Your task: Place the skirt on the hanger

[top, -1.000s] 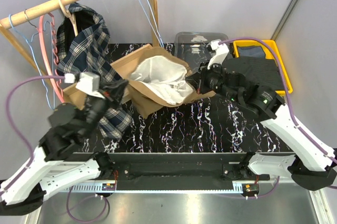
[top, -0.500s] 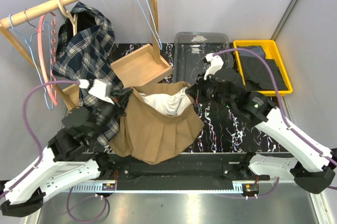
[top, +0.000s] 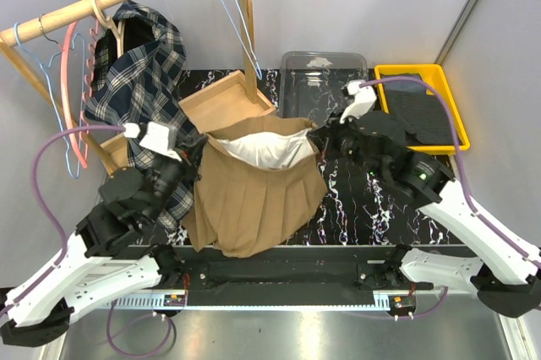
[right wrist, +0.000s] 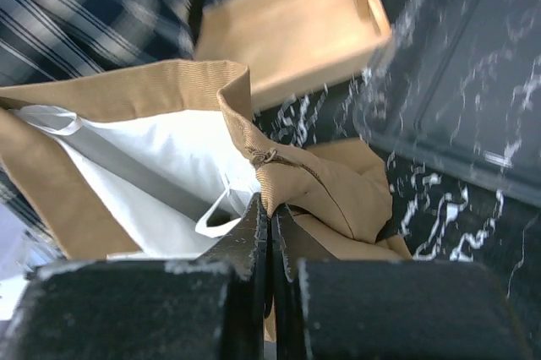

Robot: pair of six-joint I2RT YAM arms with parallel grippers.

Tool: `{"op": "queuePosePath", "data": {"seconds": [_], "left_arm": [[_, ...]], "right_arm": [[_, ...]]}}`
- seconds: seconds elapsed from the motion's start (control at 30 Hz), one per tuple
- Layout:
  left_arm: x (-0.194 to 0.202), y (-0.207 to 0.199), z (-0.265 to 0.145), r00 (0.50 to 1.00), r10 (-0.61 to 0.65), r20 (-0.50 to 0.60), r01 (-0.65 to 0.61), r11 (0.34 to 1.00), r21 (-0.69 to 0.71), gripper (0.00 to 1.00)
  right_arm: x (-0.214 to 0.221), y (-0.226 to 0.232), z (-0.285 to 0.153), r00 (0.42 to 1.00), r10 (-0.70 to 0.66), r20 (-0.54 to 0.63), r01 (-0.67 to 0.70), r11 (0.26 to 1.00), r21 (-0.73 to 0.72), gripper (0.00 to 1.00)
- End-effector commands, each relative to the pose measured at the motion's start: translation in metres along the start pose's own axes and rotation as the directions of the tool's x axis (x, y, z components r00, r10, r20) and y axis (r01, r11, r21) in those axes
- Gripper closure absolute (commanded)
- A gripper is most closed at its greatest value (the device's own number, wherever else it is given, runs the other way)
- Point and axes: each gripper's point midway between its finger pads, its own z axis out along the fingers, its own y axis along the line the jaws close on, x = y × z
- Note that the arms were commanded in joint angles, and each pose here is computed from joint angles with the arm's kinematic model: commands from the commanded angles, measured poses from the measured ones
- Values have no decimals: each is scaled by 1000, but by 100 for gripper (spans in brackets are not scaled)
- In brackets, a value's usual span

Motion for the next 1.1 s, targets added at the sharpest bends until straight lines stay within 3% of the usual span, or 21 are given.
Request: {"op": "queuePosePath", "data": {"seconds": [0.0, 0.1, 0.2, 0.3, 0.4, 0.47, 0.5, 0.57, 0.63, 0.73, 0.83, 1.0, 1.07], "left_arm": [[-60, 12, -11, 985, -43, 168, 50, 998, -37, 100], [-48, 11, -11, 987, -55, 151, 60, 998, -31, 100], [-10, 6, -5, 990, -106, 89, 109, 994, -25, 100], [46, -3, 5, 980, -195, 40, 196, 981, -11, 100], [136, -12, 11, 962, -266, -67, 267, 964, 3, 100], [163, -20, 11, 940, -323, -108, 327, 945, 20, 100], [187, -20, 10, 935, -322, -148, 327, 945, 10, 100], [205, -23, 8, 921, -338, -195, 345, 939, 3, 100], [224, -22, 5, 913, -320, -254, 327, 945, -14, 100], [234, -24, 2, 909, -297, -293, 308, 951, -9, 100], [232, -24, 1, 915, -276, -293, 291, 957, 8, 100], [220, -30, -1, 926, -263, -273, 289, 956, 59, 100], [220, -33, -2, 926, -253, -279, 285, 955, 79, 100]], "right_arm": [[-63, 12, -31, 976, 28, 216, -19, 999, -45, 100], [-47, 4, -27, 982, 29, 189, -25, 999, -26, 100], [-14, -11, -15, 991, 48, 128, -51, 999, 17, 100], [33, -29, 4, 995, 86, 55, -90, 993, 72, 100], [86, -47, 22, 991, 134, -25, -130, 985, 113, 100], [124, -62, 32, 984, 156, -86, -141, 977, 159, 98], [135, -66, 35, 978, 179, -104, -159, 971, 179, 94], [163, -77, 40, 969, 185, -163, -147, 964, 222, 75], [175, -85, 43, 964, 184, -190, -131, 957, 259, 64], [176, -95, 42, 968, 173, -182, -112, 946, 305, 42], [161, -95, 39, 978, 145, -150, -93, 946, 312, 41], [108, -84, 29, 996, 76, -48, -59, 957, 284, 19], [70, -71, 22, 998, 51, 29, -56, 967, 248, 16]]}}
